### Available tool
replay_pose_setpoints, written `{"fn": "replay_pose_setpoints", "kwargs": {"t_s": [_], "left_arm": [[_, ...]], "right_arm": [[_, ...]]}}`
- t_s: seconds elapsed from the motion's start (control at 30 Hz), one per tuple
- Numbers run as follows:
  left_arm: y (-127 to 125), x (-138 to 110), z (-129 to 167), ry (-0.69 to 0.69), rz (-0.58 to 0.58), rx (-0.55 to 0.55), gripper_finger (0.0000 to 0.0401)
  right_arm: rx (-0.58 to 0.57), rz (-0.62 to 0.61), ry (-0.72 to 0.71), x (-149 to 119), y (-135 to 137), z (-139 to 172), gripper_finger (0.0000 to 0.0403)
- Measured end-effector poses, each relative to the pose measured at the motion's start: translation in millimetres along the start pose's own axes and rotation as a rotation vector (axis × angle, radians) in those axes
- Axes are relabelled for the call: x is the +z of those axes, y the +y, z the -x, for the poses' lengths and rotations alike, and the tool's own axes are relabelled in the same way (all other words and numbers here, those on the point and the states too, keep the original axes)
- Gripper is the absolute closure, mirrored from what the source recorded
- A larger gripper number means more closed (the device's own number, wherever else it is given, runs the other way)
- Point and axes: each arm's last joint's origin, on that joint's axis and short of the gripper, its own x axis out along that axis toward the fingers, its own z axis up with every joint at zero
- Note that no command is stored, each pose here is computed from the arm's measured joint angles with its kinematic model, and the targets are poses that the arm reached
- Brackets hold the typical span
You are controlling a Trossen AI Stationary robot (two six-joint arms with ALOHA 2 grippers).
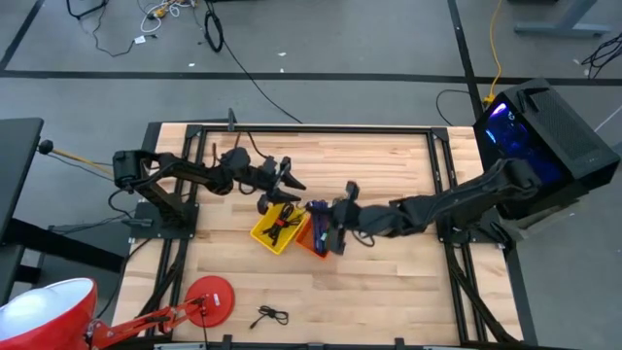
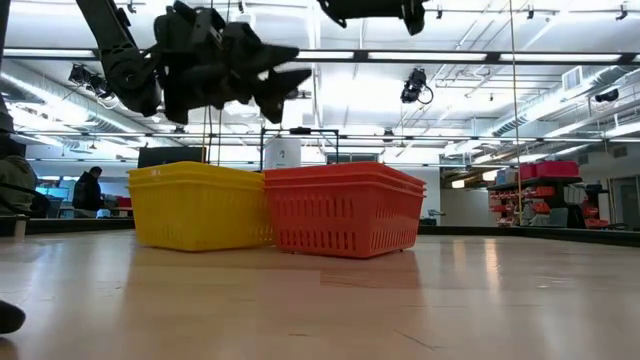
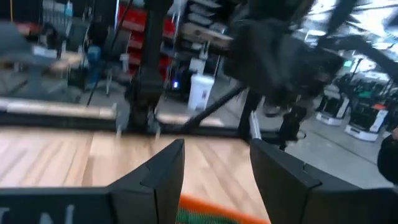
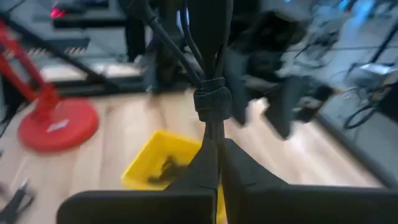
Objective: Pick & Place USB Port
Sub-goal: Put the right black charger cable into the yellow bin
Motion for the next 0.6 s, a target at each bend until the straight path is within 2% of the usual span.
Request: {"fn": "replay_pose_setpoints", "kwargs": {"t_s": [0.13,0.33,0.6], "left_arm": [[-8,7,-3,-0.073,-0.044,-0.043,0.0213],[-23,17,-9,-0.189,-0.105,-0.087,0.0213],[-36,15,-18,-0.236,-0.189,-0.025,0.0213]], "right_arm": [[-0.019,-0.005,-0.036,9,-11,4,0.0403],[-0.010,-0.016,-0.030,9,-21,-6,0.0403],[0.021,-0.039,-0.077,14,-28,-11,0.0403]]}}
